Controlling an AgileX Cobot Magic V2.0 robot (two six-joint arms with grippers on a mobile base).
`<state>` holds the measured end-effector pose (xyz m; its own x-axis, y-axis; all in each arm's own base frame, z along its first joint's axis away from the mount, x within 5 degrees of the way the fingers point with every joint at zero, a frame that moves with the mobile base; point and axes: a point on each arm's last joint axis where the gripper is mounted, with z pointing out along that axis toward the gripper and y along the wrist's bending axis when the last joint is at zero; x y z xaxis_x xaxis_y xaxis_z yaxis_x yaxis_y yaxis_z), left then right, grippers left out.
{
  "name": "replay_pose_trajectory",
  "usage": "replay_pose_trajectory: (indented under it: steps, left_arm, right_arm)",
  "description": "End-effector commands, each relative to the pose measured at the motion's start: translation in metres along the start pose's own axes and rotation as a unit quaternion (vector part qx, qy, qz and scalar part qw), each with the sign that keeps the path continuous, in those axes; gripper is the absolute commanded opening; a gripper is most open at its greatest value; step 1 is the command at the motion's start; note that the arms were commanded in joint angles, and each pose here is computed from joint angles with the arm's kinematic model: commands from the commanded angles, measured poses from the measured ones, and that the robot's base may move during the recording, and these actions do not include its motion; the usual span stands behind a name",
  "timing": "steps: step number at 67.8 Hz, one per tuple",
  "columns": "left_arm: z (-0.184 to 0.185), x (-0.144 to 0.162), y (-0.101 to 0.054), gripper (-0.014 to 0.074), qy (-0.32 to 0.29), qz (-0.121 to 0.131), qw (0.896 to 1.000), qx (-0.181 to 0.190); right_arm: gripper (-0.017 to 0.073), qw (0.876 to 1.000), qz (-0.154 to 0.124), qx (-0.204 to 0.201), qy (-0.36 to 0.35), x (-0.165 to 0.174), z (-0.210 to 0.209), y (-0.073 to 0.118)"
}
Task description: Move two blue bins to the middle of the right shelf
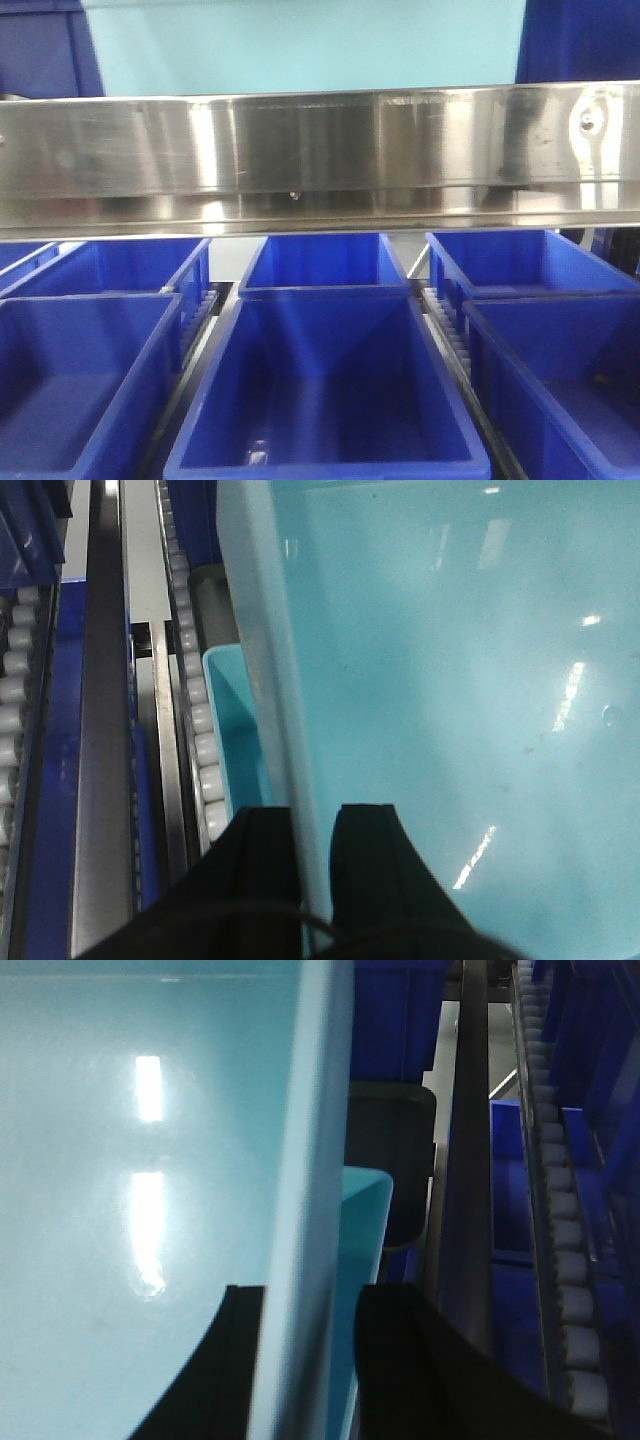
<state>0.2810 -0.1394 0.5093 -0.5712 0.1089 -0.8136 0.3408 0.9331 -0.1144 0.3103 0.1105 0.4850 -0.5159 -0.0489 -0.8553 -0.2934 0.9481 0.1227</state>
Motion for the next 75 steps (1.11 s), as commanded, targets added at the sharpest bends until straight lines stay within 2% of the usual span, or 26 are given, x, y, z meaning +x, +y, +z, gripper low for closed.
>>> replay_pose_trajectory:
  steps: [1, 75]
  left_arm:
    - [-0.0160, -0.0021, -0.0117, -0.0111, -0.017, -0.007, 0.998, 0.052]
    - [-0.0160, -0.0021, -0.0117, -0.0111, -0.017, -0.007, 0.998, 0.052]
  right_arm:
    - [-0.0153, 0.999, 0.014, 0.004, -0.039, -0.0078, 0.0004, -0.0022]
    - [-0.0153, 0.999, 0.014, 0.004, -0.039, -0.0078, 0.0004, -0.0022]
